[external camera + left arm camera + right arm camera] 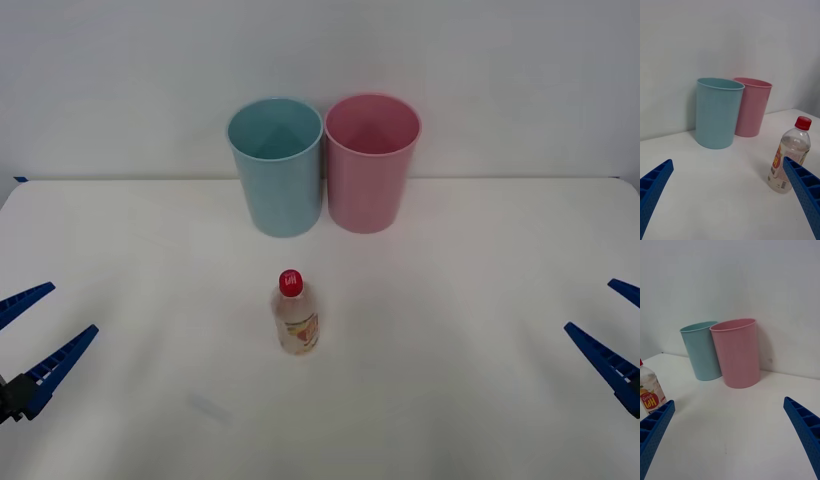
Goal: Grasp the object on the table and drop it into the matching bin: aluminum can to the light blue bin, PET bottle to the pink bin.
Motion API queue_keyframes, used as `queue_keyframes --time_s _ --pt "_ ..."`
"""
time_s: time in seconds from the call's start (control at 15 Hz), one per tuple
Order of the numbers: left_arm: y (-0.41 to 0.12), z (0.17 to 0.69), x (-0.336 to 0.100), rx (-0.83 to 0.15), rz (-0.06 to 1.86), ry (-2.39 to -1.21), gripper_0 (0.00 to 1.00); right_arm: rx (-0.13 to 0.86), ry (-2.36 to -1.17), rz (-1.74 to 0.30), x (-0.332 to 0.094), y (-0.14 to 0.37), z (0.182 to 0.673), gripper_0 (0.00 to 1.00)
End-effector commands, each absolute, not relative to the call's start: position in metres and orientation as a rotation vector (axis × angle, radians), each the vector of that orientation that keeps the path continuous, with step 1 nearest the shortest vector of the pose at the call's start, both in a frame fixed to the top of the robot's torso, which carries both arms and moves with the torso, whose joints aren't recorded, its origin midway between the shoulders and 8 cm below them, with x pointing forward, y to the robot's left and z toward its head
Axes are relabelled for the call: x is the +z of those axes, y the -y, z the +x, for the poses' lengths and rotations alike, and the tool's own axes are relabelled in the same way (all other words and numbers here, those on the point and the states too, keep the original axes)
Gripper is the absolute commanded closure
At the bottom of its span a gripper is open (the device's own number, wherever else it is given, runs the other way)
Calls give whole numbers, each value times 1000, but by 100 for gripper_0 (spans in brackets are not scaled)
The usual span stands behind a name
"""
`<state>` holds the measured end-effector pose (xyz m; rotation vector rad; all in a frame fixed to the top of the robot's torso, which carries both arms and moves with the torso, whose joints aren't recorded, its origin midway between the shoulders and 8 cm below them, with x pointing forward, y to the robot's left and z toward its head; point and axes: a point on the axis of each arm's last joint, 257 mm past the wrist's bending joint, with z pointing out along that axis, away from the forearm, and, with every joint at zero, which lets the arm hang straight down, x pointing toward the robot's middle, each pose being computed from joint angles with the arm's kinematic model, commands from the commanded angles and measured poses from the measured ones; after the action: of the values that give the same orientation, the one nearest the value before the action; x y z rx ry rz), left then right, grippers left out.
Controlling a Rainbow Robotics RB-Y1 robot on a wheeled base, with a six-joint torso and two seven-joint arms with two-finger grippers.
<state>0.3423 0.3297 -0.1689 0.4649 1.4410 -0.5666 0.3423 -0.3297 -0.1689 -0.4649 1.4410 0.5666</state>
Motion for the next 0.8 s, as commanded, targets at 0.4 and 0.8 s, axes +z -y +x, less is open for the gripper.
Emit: queue_keyframes --time_s 0.4,0.8 --pt "-330 342 -169 -567 465 -1441 0 575 -1469 -471 -183 322 344 0" --pt "-330 342 -169 -567 465 -1441 0 592 -1481 -542 -183 307 357 0"
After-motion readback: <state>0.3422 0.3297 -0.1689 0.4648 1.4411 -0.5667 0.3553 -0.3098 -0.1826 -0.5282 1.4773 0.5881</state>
